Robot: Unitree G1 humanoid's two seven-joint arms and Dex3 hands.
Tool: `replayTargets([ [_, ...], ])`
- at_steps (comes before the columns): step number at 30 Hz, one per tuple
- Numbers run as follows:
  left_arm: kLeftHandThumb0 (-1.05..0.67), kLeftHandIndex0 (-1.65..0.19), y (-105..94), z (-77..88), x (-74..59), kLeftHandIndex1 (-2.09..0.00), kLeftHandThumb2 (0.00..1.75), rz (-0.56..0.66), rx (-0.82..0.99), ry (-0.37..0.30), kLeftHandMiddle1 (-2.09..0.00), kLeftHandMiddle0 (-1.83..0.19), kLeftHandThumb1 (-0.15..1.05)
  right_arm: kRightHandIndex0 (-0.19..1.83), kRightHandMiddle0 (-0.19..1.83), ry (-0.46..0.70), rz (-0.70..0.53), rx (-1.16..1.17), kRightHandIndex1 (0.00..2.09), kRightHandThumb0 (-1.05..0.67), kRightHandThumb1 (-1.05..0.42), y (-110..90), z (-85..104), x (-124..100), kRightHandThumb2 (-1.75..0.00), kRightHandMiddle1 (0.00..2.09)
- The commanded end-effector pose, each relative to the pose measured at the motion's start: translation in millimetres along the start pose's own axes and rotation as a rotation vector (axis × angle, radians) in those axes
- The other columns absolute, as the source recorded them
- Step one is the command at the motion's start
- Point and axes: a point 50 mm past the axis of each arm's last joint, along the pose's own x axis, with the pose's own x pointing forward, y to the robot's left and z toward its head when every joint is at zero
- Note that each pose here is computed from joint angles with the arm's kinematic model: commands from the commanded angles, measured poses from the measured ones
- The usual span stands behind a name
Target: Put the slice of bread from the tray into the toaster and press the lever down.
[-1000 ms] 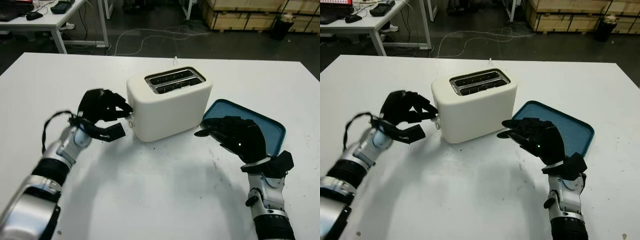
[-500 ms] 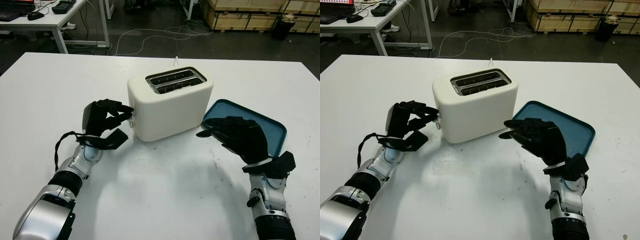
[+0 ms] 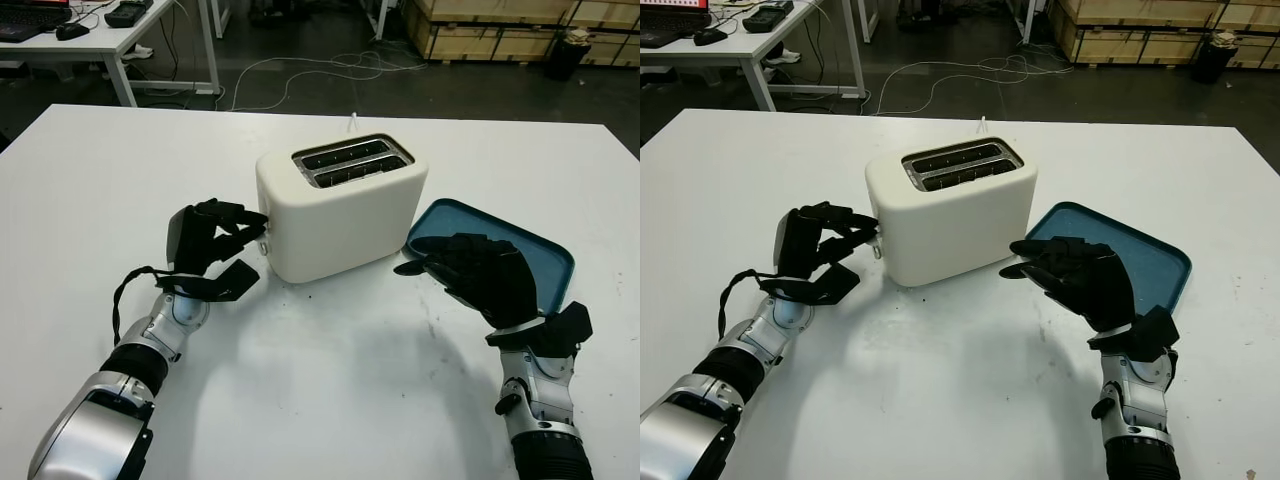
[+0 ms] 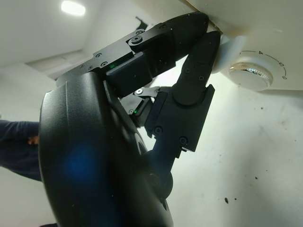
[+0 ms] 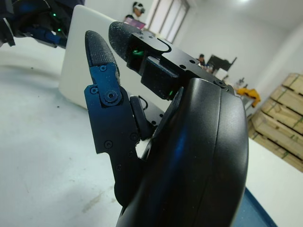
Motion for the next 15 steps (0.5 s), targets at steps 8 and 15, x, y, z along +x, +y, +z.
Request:
replayTargets([
  [8, -0.19, -1.23, -110.7, 5.9, -68.5, -0.06, 0.00, -0.621, 0.188, 0.114, -1.24, -0.78, 0.84, 1.20, 1.16, 0.017, -0.007, -0.011, 0.23, -0.50, -0.89, -7.1, 4.5, -2.2, 0.00, 0.00],
  [15, -0.19, -1.26, -92.7, 5.6, -65.3, -0.08, 0.00, -0.575, 0.150, 0.064, -1.37, -0.76, 0.82, 1.20, 1.16, 0.014, 0.003, 0.002, 0.22, -0.50, -0.90, -4.1, 3.7, -0.2, 0.00, 0.00],
])
